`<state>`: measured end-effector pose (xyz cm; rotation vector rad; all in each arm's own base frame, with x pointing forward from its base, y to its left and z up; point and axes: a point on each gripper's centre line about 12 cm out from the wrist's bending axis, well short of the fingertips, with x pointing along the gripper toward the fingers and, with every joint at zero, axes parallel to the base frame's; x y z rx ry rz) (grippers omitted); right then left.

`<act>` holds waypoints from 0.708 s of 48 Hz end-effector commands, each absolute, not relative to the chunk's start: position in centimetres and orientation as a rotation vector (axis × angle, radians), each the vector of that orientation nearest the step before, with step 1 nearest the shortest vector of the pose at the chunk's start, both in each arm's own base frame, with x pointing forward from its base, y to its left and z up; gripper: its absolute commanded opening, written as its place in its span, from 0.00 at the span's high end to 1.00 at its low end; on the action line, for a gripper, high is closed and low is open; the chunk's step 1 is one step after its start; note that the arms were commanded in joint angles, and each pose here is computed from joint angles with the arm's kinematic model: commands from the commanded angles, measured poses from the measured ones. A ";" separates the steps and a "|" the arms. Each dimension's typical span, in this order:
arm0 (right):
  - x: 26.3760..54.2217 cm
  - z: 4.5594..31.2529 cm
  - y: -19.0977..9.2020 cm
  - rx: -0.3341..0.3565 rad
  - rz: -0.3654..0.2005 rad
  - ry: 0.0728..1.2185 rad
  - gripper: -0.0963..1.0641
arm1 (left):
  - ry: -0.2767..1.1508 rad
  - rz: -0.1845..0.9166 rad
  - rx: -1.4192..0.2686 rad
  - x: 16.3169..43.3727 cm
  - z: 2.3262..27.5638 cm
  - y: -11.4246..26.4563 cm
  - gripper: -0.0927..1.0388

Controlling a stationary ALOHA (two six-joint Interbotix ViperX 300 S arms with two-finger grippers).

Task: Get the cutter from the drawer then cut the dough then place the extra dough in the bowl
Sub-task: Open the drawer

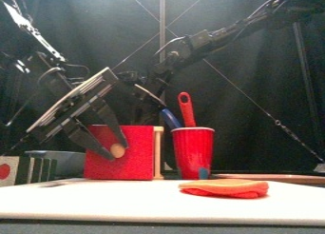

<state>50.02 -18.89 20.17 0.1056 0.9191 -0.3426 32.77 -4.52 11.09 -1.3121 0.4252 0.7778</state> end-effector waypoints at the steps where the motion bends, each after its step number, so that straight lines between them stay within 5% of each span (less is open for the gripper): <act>1: 50.0 20.6 -18.7 0.110 -0.341 0.915 0.88 | 0.420 0.725 -1.323 33.5 12.2 -5.8 0.39; 24: 50.0 20.5 -18.4 0.109 -0.335 0.927 0.88 | 0.413 0.731 -1.304 33.6 11.9 -5.7 0.35; 34: 50.1 20.5 -18.1 0.107 -0.331 0.926 0.88 | 0.416 0.721 -1.288 33.6 11.9 -5.7 0.23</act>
